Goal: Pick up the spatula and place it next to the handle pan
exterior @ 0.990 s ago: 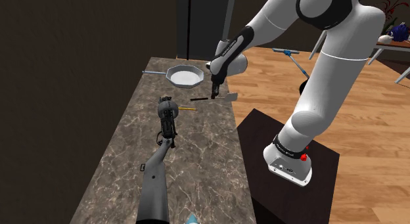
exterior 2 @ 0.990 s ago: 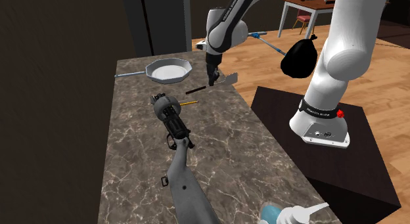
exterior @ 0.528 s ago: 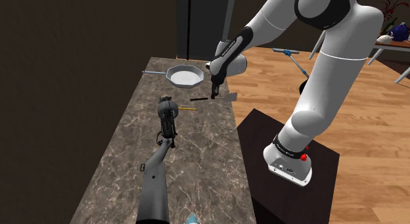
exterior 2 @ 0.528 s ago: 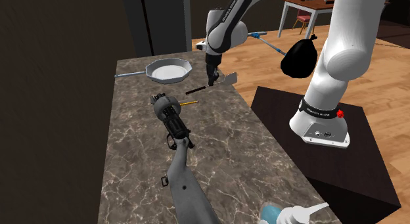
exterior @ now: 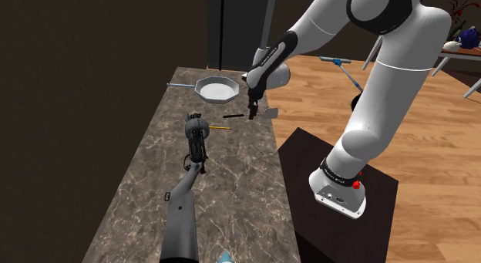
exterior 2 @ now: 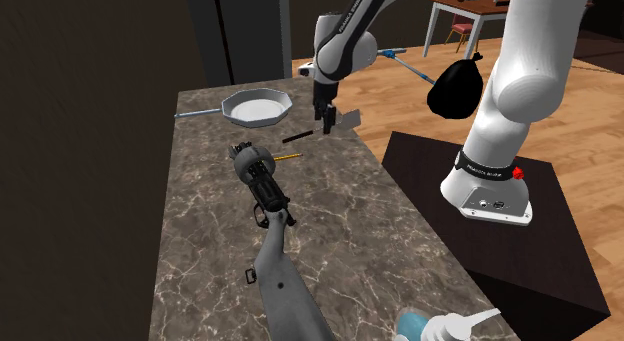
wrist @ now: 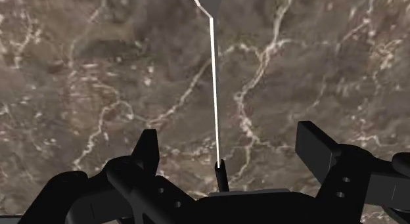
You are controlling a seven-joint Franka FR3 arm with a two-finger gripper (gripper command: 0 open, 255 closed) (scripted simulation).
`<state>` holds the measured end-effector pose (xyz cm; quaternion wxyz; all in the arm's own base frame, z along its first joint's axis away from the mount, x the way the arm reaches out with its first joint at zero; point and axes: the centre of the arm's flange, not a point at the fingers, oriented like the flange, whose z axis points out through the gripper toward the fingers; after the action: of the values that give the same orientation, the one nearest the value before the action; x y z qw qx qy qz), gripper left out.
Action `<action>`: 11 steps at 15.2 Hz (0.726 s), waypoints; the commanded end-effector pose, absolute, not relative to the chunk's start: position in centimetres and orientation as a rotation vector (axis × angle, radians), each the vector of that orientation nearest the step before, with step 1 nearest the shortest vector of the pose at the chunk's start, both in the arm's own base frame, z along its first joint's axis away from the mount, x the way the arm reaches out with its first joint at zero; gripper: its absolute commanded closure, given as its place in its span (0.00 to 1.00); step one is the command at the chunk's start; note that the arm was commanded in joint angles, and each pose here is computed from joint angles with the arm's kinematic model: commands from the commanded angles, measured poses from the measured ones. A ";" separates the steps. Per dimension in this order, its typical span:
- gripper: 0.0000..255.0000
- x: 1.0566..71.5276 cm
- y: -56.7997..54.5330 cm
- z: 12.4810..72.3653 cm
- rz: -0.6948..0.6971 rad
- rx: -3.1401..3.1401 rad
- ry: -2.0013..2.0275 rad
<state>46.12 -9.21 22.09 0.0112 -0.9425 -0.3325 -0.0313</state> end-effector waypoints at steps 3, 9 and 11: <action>0.00 45.9 -9.4 26.6 -0.097 -2.940 -1.037; 0.00 45.9 -9.4 26.6 -0.097 -2.940 -1.037; 0.00 45.9 -9.4 26.6 -0.097 -2.940 -1.037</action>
<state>45.89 -9.37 26.61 0.0112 -0.9425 -0.3325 -0.0312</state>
